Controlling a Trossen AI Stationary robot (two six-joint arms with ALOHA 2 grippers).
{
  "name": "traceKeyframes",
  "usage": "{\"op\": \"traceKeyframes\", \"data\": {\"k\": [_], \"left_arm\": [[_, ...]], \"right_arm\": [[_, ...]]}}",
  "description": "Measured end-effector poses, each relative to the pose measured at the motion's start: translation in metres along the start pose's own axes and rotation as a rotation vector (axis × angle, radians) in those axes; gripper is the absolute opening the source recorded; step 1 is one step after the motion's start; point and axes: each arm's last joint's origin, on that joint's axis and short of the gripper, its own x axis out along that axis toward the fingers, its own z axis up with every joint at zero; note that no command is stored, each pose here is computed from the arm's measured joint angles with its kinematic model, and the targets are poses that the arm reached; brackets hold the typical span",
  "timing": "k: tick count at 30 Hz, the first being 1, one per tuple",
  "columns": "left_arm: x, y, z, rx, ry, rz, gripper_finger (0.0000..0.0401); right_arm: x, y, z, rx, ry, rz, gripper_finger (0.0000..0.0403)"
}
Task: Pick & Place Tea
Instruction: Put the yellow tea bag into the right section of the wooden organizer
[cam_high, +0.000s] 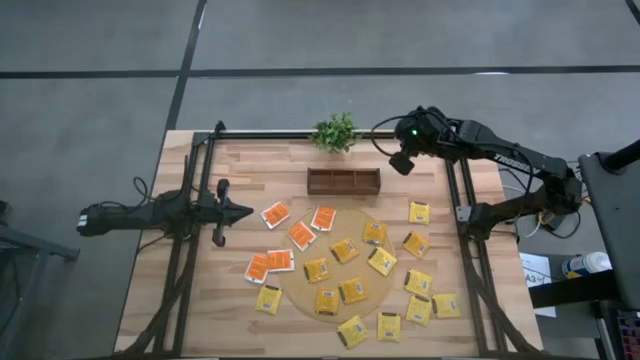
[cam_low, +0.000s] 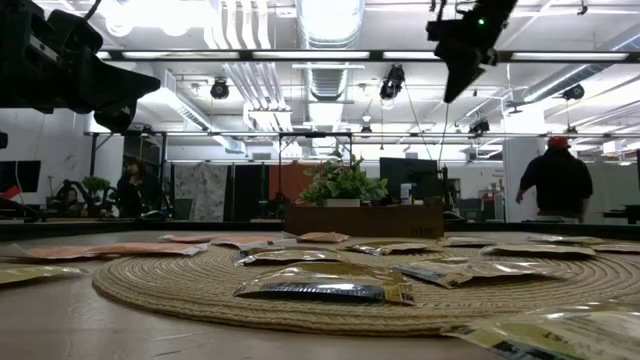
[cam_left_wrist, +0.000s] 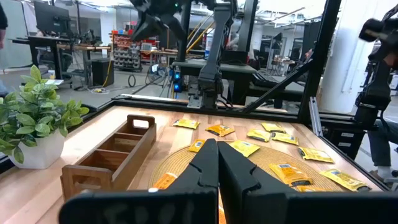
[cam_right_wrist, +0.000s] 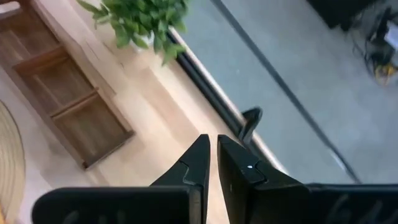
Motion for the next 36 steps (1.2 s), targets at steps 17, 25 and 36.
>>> {"op": "traceKeyframes", "data": {"k": [17,25,36], "left_arm": [[0.0,0.0,0.0,0.0,0.0,0.0,0.0],[0.0,0.0,0.0,0.0,0.0,0.0,0.0],[0.0,0.0,0.0,0.0,0.0,0.0,0.0]], "right_arm": [[-0.002,-0.004,-0.062,0.129,0.062,-0.015,0.0029],[-0.018,-0.012,-0.063,0.311,-0.019,-0.032,0.0029],[-0.045,-0.023,-0.032,0.213,-0.22,-0.011,0.0029]]}}
